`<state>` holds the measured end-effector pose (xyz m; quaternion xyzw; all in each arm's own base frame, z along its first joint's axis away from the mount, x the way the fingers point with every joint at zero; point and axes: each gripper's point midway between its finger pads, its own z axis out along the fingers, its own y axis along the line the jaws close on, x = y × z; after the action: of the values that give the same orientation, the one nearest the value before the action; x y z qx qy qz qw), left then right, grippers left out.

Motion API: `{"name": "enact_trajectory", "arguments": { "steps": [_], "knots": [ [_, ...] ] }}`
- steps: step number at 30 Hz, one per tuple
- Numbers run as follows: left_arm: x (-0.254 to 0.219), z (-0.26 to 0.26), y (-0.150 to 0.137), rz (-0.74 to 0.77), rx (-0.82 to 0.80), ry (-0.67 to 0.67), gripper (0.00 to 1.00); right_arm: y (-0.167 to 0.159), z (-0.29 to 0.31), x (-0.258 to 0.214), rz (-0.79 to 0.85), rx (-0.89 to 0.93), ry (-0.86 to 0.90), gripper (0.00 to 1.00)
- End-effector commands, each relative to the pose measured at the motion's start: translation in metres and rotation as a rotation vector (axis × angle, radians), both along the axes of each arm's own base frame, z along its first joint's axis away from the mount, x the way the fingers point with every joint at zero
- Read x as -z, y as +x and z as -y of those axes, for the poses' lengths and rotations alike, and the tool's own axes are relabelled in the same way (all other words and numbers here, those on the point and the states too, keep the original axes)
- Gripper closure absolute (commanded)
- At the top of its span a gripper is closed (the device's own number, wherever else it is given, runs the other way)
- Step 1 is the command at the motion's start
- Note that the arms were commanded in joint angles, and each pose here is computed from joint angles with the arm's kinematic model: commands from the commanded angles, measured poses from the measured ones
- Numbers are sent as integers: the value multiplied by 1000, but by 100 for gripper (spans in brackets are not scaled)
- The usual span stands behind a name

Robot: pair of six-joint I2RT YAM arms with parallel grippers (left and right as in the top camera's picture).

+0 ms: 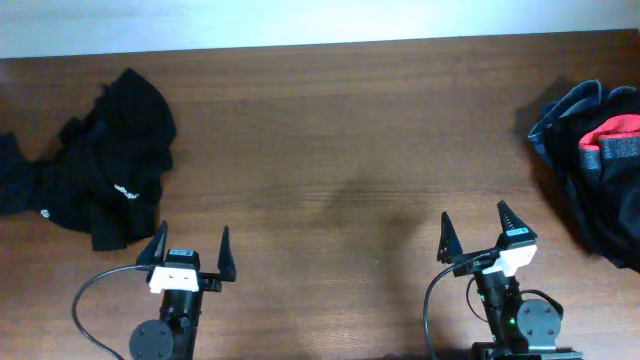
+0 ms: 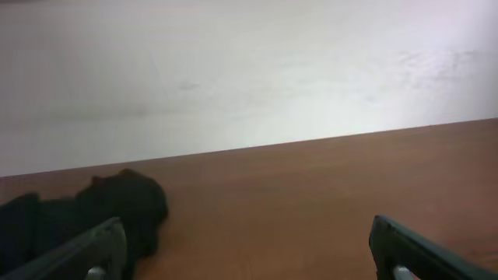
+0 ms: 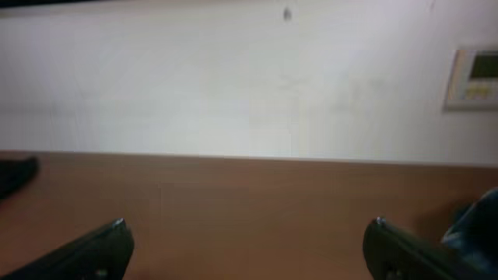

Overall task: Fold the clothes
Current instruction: 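Reach the left gripper to the black garment and grasp it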

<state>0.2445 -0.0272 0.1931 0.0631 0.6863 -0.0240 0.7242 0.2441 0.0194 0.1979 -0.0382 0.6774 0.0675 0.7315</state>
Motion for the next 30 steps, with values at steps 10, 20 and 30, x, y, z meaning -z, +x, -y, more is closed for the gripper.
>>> {"name": "enact_trajectory", "arguments": {
  "steps": [10, 20, 30],
  "knots": [
    [-62, 1, 23, -329, 2, 48, 1, 42, -43, -54, -356, -291, 116, 1],
    [-70, 31, 57, -654, 168, 28, 1, 109, -94, -65, -739, -715, 344, 1],
    [-16, 18, 84, -841, 86, -25, 1, 136, -107, -36, -759, -846, 354, 1]
  ]
}}
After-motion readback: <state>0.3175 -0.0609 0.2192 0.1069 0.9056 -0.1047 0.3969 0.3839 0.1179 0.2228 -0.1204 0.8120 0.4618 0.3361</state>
